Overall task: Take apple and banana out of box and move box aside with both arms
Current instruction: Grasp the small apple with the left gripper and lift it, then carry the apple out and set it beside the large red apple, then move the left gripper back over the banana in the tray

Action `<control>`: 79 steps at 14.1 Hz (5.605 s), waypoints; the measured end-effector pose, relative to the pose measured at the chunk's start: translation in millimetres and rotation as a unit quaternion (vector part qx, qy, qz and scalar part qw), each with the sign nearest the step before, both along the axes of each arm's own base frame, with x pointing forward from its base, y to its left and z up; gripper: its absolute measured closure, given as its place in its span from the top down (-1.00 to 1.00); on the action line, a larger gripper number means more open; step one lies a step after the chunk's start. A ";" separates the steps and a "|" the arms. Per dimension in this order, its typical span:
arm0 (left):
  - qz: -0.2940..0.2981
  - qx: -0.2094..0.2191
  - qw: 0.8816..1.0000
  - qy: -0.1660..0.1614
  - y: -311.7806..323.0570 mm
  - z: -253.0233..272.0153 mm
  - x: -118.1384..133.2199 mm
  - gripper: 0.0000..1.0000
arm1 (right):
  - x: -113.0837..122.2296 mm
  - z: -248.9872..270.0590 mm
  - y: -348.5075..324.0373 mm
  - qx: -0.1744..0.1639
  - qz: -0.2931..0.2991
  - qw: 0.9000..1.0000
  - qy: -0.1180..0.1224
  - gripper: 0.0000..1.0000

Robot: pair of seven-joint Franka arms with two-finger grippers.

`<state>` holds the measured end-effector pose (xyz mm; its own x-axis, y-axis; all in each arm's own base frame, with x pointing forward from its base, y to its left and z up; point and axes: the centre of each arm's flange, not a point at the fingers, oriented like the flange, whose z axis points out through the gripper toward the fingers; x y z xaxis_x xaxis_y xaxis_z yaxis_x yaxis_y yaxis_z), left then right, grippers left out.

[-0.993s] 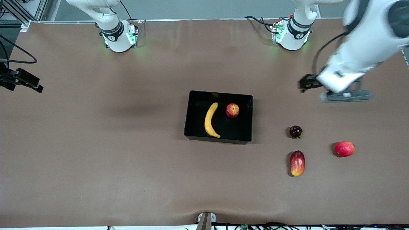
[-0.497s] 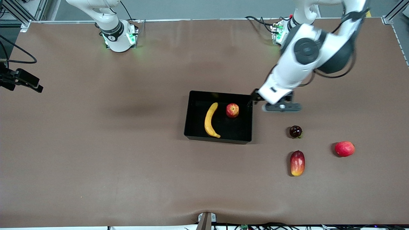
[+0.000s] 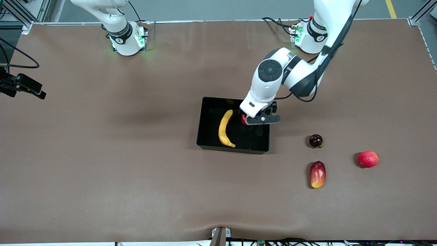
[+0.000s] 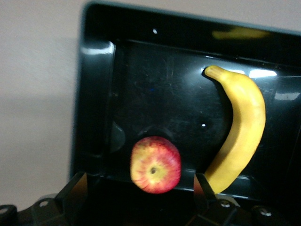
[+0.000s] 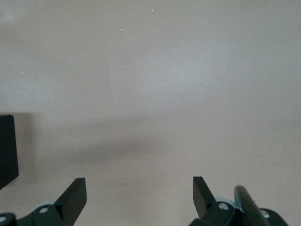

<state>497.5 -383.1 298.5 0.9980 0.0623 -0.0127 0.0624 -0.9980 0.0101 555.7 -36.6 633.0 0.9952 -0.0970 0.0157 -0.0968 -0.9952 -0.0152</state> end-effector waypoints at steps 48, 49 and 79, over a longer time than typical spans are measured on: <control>-0.023 0.065 0.997 -0.023 393.2 -24.4 145.2 0.36 | 1.4 -3.0 0.1 0.000 0.000 1.000 0.003 1.00; -0.023 0.059 0.998 -0.021 404.7 -36.6 144.8 0.36 | 1.4 -3.0 0.1 0.000 0.000 1.000 0.003 1.00; -0.041 0.039 0.998 -0.004 253.2 79.0 116.7 1.00 | 4.3 -8.5 0.4 0.001 0.001 1.000 0.008 1.00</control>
<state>614.1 -129.8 377.5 0.9998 -0.0201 -0.0027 -0.0203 -0.9974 -0.0686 560.0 -36.1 624.5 0.9954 -0.0958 -0.0001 -0.0958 -0.9953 -0.0148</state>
